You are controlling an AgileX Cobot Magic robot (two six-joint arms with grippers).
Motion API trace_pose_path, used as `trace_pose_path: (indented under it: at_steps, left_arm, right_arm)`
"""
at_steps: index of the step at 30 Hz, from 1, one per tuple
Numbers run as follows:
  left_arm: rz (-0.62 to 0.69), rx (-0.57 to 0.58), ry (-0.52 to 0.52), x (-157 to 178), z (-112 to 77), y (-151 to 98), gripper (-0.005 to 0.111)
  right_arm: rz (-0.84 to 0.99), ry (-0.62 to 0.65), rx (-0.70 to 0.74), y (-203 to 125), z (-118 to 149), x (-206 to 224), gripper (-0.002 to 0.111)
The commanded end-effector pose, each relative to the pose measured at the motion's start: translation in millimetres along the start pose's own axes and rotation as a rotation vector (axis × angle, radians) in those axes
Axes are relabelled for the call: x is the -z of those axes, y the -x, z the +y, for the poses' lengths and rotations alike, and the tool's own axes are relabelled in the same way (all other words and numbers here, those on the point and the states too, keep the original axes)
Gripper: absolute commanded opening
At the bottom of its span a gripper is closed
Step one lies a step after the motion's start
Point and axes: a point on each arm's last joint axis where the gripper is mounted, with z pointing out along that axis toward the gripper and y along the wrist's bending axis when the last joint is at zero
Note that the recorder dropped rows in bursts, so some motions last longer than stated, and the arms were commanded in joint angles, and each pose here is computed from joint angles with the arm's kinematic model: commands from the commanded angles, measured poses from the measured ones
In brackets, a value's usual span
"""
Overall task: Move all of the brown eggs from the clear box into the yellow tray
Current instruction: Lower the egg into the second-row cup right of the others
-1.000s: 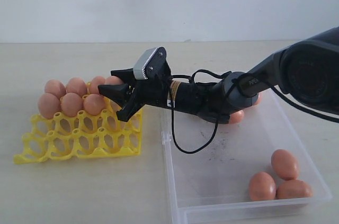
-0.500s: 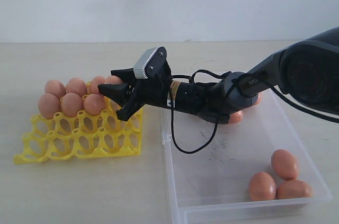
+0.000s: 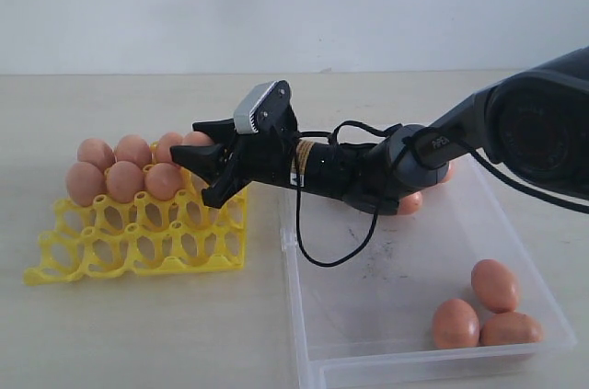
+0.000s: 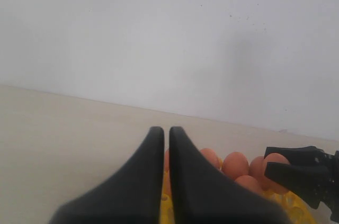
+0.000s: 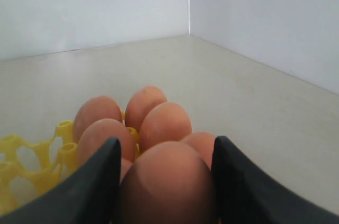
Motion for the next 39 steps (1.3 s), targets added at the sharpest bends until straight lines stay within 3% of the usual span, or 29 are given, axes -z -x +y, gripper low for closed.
trace_pose_path:
  at_steps: [1,7,39]
  left_arm:
    - [-0.005,0.002,-0.006,-0.1,-0.6,1.5,0.004]
    - [-0.005,0.002,-0.006,-0.1,-0.6,1.5,0.004]
    - [-0.005,0.002,-0.006,-0.1,-0.6,1.5,0.004]
  right_arm:
    - [0.042,0.024,0.003,-8.3,1.8,0.6,0.045]
    - [0.071,0.080,0.039,-11.1,6.8,1.0,0.045]
    - [0.076,0.090,0.041,-11.6,7.7,1.1,0.045]
